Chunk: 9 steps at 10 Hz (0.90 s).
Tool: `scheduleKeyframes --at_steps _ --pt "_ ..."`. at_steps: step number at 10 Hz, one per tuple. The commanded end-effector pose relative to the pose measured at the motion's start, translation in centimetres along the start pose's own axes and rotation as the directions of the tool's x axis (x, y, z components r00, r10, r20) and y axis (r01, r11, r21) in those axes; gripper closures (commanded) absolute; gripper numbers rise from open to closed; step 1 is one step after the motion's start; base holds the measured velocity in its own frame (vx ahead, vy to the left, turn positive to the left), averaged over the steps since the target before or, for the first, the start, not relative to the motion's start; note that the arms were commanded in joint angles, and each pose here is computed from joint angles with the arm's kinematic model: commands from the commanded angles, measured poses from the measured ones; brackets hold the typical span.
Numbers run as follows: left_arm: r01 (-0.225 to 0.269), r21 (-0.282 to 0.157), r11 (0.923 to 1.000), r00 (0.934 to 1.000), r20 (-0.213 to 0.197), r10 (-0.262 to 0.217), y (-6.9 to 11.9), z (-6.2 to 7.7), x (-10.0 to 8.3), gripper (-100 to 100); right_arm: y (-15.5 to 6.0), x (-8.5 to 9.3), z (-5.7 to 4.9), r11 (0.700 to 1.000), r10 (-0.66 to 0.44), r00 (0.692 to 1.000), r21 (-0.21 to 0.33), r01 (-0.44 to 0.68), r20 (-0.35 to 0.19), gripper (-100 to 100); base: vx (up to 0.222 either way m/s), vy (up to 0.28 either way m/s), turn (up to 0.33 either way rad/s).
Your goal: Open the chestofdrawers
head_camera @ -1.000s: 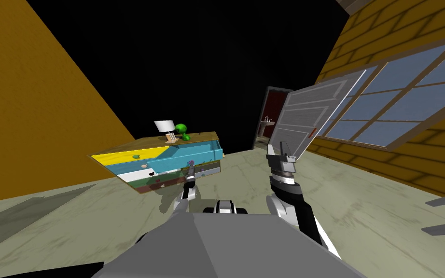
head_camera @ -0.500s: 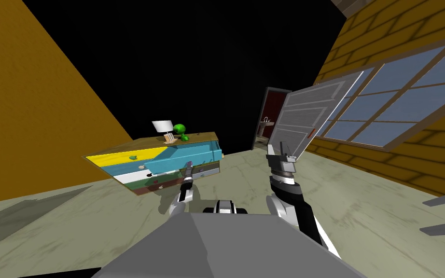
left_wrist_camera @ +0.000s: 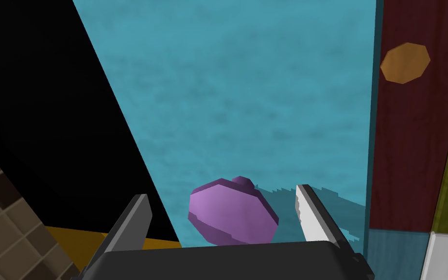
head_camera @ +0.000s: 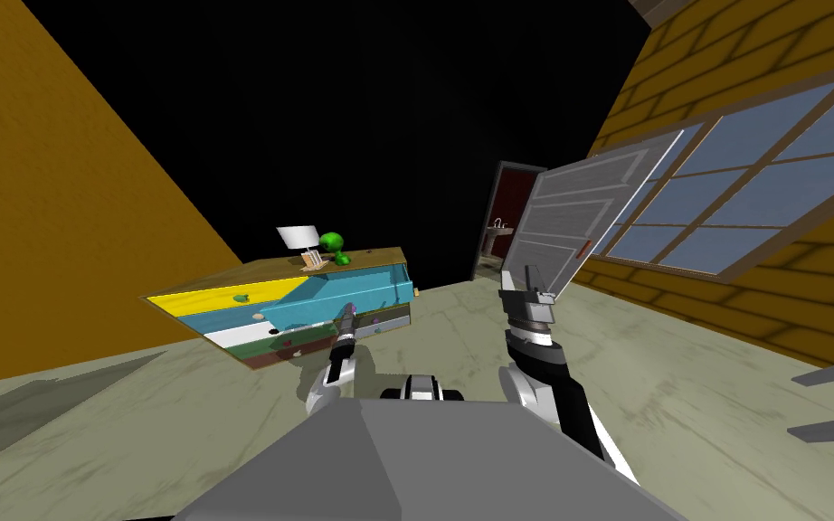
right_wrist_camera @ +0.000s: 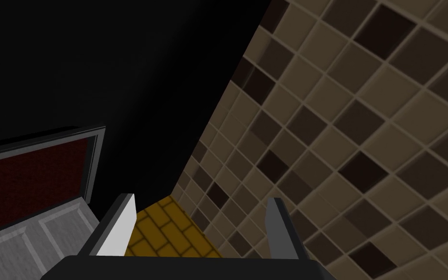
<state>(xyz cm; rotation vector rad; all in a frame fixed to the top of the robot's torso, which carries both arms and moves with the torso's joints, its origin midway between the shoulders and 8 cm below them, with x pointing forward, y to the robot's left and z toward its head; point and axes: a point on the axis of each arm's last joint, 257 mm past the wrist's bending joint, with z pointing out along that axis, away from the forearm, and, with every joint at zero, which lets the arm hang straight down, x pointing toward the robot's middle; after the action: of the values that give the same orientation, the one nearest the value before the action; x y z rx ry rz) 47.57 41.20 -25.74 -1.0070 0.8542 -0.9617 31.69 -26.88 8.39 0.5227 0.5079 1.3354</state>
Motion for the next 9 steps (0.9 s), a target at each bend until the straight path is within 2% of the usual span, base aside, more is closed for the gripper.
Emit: scheduleKeyframes --at_steps 1,2,4,5,6,7,9 --pt "-0.006 -0.001 1.0 1.0 0.006 0.006 -0.6 -0.5 -1.4 -100 0.0 0.0 0.0 1.0 0.0 1.0 0.0 0.0 0.0 0 0.039 -0.027 -0.009" --pt "-0.008 -0.05 0.9987 0.9999 0.008 0.008 0.7 -2.0 -2.6 -100 0.0 0.0 0.0 1.0 0.0 1.0 0.0 0.0 0.0 0 0.046 -0.046 -0.033" --pt "-0.015 -0.003 0.9999 0.9998 0.012 0.015 -1.4 -1.1 -3.0 -100 0.0 0.0 0.0 1.0 0.0 1.0 0.0 0.0 0.0 0 0.034 -0.032 -0.001" --pt "-0.02 -0.052 0.9985 0.9996 0.017 0.021 -0.2 -2.7 -4.3 -100 0.0 0.0 0.0 1.0 0.0 1.0 0.0 0.0 0.0 0 0.041 -0.028 -0.033" --pt "-0.027 -0.008 0.9996 0.9994 0.02 0.027 -2.1 -1.8 -4.6 -100 0.0 0.0 0.0 1.0 0.0 1.0 0.0 0.0 0.0 0 0.038 -0.029 -0.007" --pt "-0.036 -0.061 0.9975 0.999 0.026 0.037 -0.9 -3.4 -5.9 -100 0.0 0.0 0.0 1.0 0.0 1.0 0.0 0.0 0.0 0 0.056 -0.036 -0.03" --pt "-0.043 -0.007 0.9991 0.9986 0.029 0.043 -3.3 -2.4 -6.2 -100 0.0 0.0 0.0 1.0 0.0 1.0 0.0 0.0 0.0 0 0.028 -0.03 -0.004"
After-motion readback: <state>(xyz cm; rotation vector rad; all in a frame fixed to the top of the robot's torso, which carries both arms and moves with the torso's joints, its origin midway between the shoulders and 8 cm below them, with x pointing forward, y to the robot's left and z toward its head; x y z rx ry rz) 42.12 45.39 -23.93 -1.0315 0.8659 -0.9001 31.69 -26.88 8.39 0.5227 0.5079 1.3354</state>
